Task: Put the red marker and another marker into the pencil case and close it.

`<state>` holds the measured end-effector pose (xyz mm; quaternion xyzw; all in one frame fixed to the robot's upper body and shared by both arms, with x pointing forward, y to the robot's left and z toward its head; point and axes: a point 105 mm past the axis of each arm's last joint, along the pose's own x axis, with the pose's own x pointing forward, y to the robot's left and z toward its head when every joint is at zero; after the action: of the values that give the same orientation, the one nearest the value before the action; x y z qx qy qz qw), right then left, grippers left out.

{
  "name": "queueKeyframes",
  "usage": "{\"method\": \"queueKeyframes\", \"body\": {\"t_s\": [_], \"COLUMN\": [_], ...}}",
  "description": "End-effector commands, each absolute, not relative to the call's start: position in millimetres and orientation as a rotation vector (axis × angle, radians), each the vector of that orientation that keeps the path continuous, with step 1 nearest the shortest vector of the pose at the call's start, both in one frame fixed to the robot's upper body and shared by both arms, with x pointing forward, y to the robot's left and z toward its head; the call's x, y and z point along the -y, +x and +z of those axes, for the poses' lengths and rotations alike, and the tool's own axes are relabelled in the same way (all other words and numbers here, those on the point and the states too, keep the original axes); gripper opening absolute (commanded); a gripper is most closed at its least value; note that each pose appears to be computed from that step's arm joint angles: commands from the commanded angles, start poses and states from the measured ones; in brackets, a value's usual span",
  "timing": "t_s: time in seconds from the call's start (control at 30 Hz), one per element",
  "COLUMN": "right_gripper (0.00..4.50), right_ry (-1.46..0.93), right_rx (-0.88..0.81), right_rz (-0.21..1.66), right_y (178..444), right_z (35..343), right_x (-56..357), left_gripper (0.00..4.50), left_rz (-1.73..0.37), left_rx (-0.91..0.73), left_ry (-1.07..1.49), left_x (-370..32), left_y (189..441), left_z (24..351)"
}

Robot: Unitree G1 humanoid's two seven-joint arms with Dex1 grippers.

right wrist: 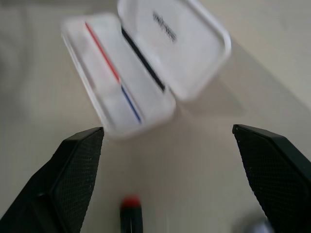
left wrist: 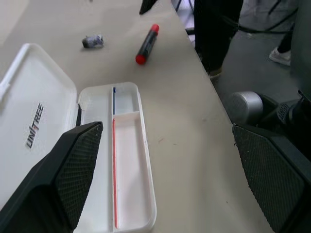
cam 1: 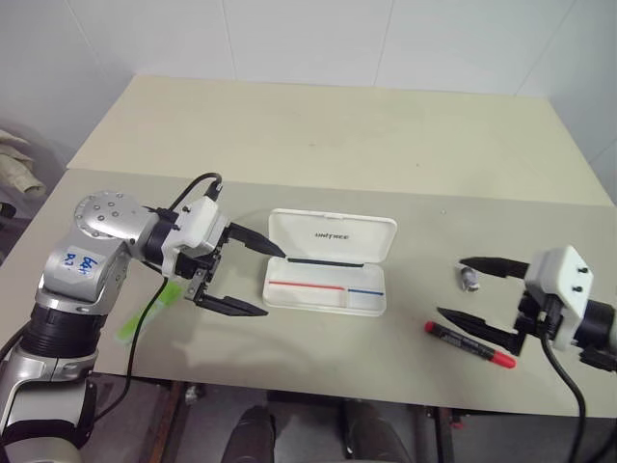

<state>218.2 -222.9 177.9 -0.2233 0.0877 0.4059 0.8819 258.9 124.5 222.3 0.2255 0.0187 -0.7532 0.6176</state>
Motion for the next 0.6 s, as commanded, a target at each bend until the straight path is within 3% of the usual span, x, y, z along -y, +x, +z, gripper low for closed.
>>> {"method": "queueKeyframes", "body": {"t_s": [0.03,0.23,0.6], "right_gripper": [4.50,4.50,4.50], "right_ry": [-0.511,-0.539,-0.518], "right_rx": [-0.266,-0.417,-0.424], "right_rz": [0.821,0.830,0.858], "right_y": [198,174,185], "right_z": [169,139,115], "right_x": [249,279,285], "left_gripper": [4.48,4.48,4.48], "left_rz": [-1.757,-1.786,-1.733], "left_rx": [0.032,-0.010,-0.113], "left_ry": [0.530,0.585,0.633], "left_x": [-122,-127,-152], "left_y": [251,256,266], "left_z": [252,241,224]}}
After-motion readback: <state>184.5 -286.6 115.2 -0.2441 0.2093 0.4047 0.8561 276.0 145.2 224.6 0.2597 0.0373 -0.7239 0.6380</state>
